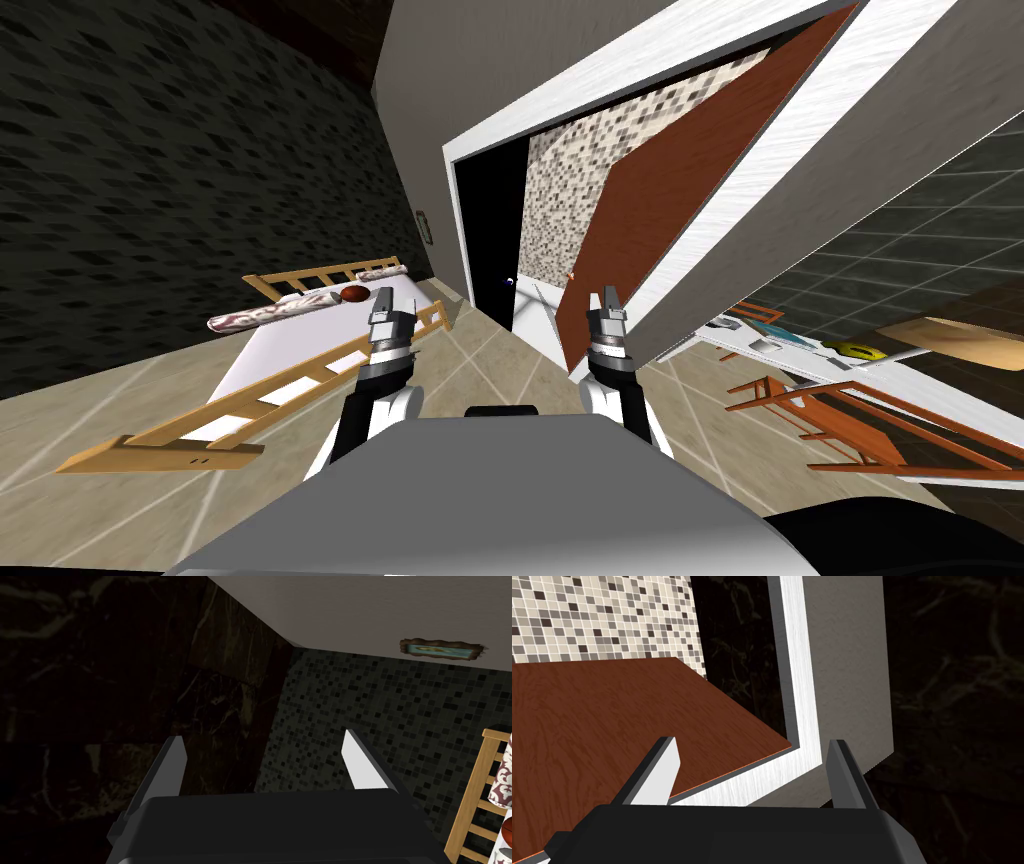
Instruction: Push the door open
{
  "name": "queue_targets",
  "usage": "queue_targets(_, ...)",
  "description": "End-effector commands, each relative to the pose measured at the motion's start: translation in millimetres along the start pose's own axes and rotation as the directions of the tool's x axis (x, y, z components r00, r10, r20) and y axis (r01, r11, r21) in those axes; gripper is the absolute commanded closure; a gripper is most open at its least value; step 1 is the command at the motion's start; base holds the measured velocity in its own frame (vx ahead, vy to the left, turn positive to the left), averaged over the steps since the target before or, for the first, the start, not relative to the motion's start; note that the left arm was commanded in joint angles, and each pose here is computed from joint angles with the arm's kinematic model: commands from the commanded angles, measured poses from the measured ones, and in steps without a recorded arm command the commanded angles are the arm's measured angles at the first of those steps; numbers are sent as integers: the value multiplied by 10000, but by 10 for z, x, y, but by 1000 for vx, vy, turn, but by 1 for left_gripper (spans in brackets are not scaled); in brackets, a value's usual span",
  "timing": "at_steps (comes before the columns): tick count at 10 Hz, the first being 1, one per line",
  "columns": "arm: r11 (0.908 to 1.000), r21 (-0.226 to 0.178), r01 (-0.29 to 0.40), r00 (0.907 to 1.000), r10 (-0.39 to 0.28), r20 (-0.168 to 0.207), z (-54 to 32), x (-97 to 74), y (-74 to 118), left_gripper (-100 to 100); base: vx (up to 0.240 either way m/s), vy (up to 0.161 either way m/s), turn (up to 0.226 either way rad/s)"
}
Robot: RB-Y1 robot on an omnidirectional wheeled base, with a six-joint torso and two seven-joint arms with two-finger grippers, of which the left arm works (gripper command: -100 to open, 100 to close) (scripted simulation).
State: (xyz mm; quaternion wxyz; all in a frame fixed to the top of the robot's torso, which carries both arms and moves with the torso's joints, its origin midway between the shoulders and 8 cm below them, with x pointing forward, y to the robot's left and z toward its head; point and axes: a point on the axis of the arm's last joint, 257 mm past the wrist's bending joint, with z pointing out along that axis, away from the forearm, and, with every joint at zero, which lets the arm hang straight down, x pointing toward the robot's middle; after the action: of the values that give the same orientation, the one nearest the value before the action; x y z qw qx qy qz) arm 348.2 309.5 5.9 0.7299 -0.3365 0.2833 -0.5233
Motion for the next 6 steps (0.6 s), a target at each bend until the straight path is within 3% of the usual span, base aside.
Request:
queue_targets(1,9999,-118,-75,9999,74,-107,-8,11,108,-100,64,2,-153)
queue_targets(6,9982,-511,-312,9989,293,-371,-39,24,460,-100,88,57,-145)
